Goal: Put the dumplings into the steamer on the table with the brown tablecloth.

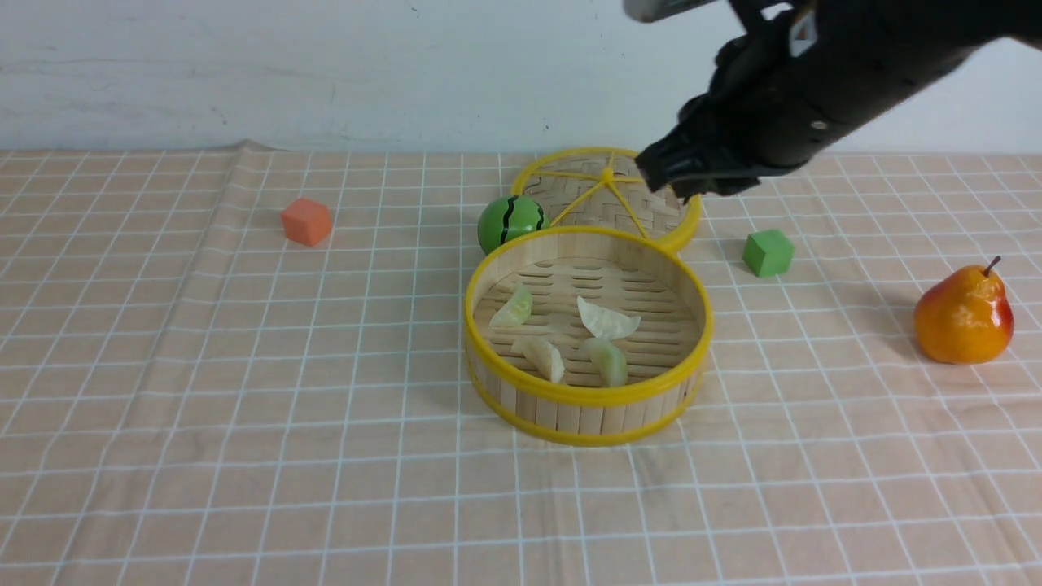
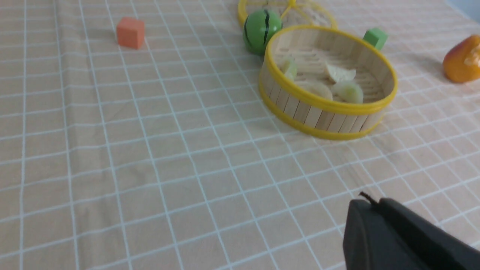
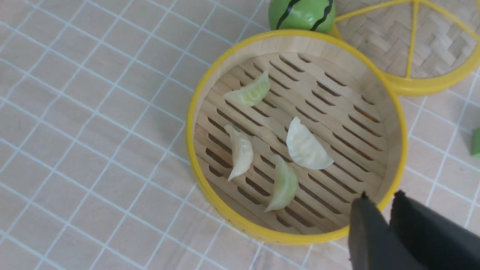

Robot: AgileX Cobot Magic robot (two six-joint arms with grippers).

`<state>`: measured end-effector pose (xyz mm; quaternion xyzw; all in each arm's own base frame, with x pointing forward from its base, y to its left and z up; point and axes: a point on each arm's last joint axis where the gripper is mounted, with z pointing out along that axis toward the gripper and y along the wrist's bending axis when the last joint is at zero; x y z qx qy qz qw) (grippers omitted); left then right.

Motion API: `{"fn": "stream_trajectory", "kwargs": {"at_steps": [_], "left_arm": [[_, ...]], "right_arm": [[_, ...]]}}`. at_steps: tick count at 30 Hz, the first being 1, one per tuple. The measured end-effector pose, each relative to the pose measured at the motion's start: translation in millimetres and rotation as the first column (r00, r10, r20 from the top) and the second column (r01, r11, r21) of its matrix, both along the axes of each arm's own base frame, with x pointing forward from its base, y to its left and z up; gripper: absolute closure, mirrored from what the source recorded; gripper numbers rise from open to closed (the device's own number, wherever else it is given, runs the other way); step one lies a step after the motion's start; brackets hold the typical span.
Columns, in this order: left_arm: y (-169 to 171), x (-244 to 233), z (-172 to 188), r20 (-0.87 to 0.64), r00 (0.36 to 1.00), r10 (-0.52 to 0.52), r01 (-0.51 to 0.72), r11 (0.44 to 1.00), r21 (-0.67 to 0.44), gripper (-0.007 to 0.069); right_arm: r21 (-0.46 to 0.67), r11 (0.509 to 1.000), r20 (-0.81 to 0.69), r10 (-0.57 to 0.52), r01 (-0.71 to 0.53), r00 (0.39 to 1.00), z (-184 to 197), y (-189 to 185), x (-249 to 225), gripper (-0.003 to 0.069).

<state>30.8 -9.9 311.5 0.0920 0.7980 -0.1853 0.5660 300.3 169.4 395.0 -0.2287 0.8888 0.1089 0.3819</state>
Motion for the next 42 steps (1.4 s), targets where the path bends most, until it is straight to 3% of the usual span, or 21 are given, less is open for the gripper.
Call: {"fn": "stream_trajectory", "kwargs": {"at_steps": [4, 11, 18, 37, 42], "left_arm": [[-2, 3, -13, 0.086, 0.996, -0.006, 0.009, 0.999, -0.038, 0.0604], [-6, 9, -30, 0.057, 0.998, -0.008, 0.010, 1.000, -0.023, 0.0596], [-7, 11, -42, 0.018, 1.000, -0.008, 0.008, 1.000, -0.002, 0.0588], [-6, 10, -46, -0.025, 1.000, -0.002, 0.003, 1.000, 0.017, 0.0587], [-6, 10, -46, -0.025, 1.000, -0.002, 0.003, 1.000, 0.017, 0.0587]], "right_arm": [[0.068, 0.998, 0.083, -0.005, -0.001, 0.997, 0, -22, -41, 0.0677], [0.210, 0.977, 0.297, -0.042, -0.022, 0.954, 2, -62, -114, 0.0678], [0.278, 0.959, 0.404, -0.072, -0.047, 0.912, 0, -85, -155, 0.0676], [0.283, 0.958, 0.414, -0.073, -0.052, 0.908, 3, -93, -168, 0.0662], [0.264, 0.964, 0.388, -0.068, -0.040, 0.919, -13, -95, -171, 0.0671]]}}
